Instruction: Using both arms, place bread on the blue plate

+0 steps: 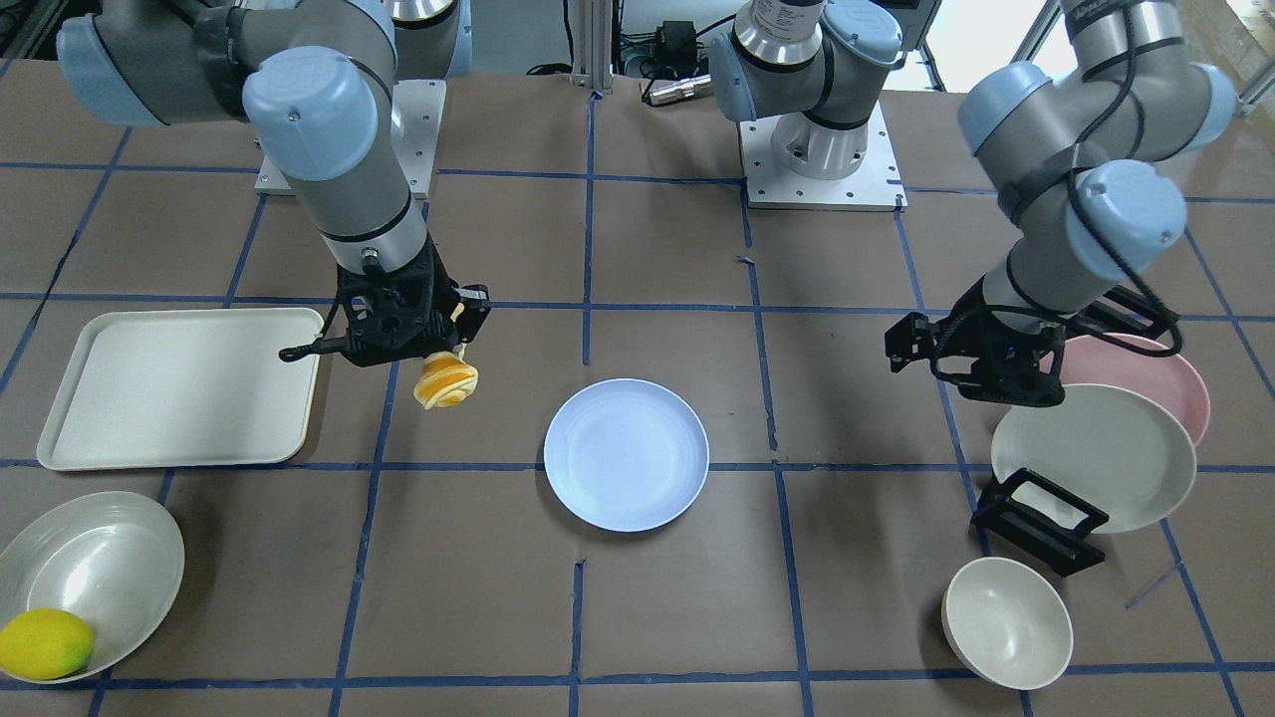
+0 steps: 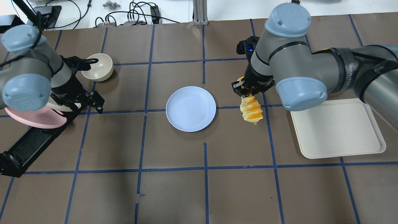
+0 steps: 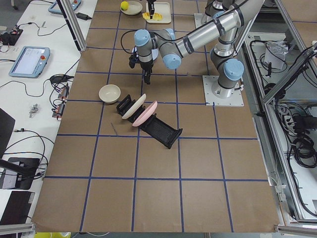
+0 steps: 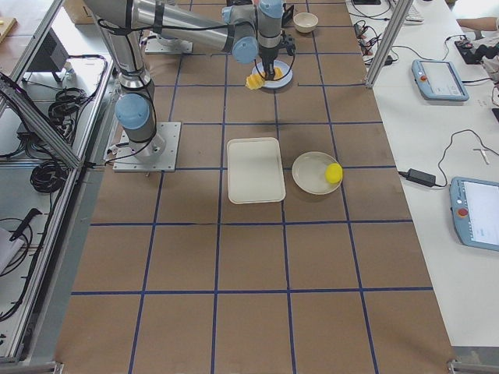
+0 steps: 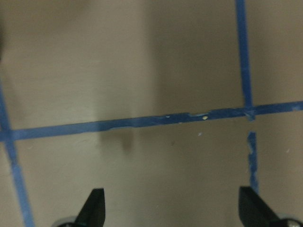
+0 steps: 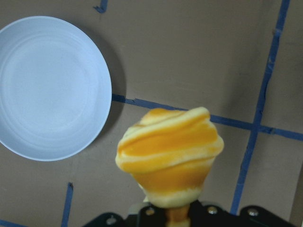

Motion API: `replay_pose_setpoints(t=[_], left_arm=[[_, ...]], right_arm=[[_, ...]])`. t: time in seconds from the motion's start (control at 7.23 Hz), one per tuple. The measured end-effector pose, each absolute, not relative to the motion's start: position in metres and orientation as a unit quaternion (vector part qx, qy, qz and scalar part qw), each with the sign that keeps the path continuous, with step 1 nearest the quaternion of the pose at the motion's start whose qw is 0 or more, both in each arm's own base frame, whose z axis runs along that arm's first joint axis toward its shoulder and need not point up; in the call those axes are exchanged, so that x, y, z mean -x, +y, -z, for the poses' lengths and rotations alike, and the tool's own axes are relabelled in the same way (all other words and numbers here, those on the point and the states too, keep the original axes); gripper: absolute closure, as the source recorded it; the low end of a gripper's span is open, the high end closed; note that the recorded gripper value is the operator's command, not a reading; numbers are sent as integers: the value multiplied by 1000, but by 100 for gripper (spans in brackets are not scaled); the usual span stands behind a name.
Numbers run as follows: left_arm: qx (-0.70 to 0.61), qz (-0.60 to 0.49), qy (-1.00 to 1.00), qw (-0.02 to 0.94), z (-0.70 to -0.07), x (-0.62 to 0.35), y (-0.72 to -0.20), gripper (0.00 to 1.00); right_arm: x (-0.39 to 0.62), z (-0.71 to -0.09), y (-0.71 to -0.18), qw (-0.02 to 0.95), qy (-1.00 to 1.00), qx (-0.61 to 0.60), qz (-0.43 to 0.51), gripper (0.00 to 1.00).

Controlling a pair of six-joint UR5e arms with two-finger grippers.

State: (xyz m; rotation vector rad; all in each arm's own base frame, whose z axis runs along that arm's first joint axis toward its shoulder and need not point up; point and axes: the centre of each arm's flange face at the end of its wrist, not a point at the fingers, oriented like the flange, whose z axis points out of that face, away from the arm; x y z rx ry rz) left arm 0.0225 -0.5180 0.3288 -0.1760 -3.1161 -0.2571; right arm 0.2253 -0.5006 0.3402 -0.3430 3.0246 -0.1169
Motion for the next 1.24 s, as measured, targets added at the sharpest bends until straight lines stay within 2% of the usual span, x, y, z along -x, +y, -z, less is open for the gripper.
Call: replay_pose_setpoints(t=[0.28, 0.41, 0.69, 1.24], left_arm=[[62, 100, -993, 14, -426, -15, -510, 0], [50, 89, -994, 27, -455, 2, -501, 0], [17, 45, -998, 27, -467, 55, -508, 0], [13, 9, -999, 44, -478, 87, -506, 0]], right_arm=[[-263, -326, -513, 45, 990, 120, 57, 90], [-291, -310, -519, 24, 990, 119, 70, 90], [-351, -281, -527, -24, 988, 121, 97, 90], [-397, -245, -551, -31, 989, 92, 108, 89]])
